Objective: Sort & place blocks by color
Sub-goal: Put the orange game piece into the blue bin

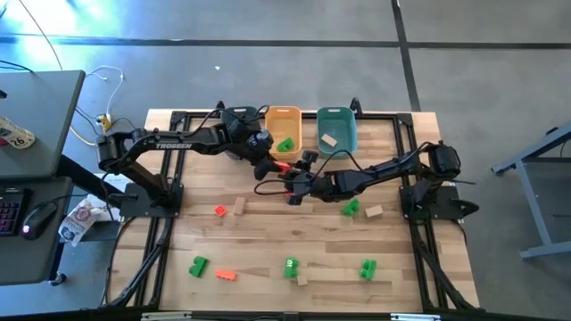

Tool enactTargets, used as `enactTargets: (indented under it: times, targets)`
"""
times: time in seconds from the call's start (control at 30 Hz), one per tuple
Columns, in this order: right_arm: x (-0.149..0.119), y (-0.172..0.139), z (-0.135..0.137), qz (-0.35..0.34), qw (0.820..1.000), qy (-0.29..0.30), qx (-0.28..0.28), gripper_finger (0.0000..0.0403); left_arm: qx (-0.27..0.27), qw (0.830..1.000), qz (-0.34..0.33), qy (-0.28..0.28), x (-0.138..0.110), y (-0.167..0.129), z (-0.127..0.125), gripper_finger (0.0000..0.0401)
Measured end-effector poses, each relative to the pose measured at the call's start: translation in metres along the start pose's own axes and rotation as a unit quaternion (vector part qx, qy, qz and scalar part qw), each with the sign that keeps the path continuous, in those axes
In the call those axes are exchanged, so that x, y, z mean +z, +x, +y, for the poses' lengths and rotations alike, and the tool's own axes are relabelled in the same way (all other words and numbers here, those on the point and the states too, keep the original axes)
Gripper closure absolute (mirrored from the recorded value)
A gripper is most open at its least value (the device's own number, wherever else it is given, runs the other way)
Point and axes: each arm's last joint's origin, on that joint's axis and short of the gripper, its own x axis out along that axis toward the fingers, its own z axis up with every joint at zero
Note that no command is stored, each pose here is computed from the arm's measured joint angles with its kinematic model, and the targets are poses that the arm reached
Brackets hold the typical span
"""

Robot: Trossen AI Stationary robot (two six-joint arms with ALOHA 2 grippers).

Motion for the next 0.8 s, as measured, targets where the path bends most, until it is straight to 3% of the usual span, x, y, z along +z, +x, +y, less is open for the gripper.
enactTargets:
  times: [0.23,0.47,0.63,0.8]
  targets:
    - [0.0,0.0,0.0,0.001,0.999,0.035,-0.006,0.0194,0.031,0.999,-0.006,0.019,0.0,0.0,0.002,0.0331]
    - [0.001,-0.011,-0.001,0.012,0.999,0.028,-0.041,0.0168,0.132,0.99,0.0,0.044,-0.003,-0.005,0.007,0.033]
    - [0.003,-0.024,-0.012,0.021,0.997,0.058,-0.042,0.0167,0.196,0.978,-0.018,0.068,-0.001,-0.022,0.002,0.0332]
    - [0.0,-0.036,-0.022,0.044,0.995,0.076,-0.042,0.0167,0.289,0.952,-0.038,0.087,0.001,-0.044,-0.003,0.0331]
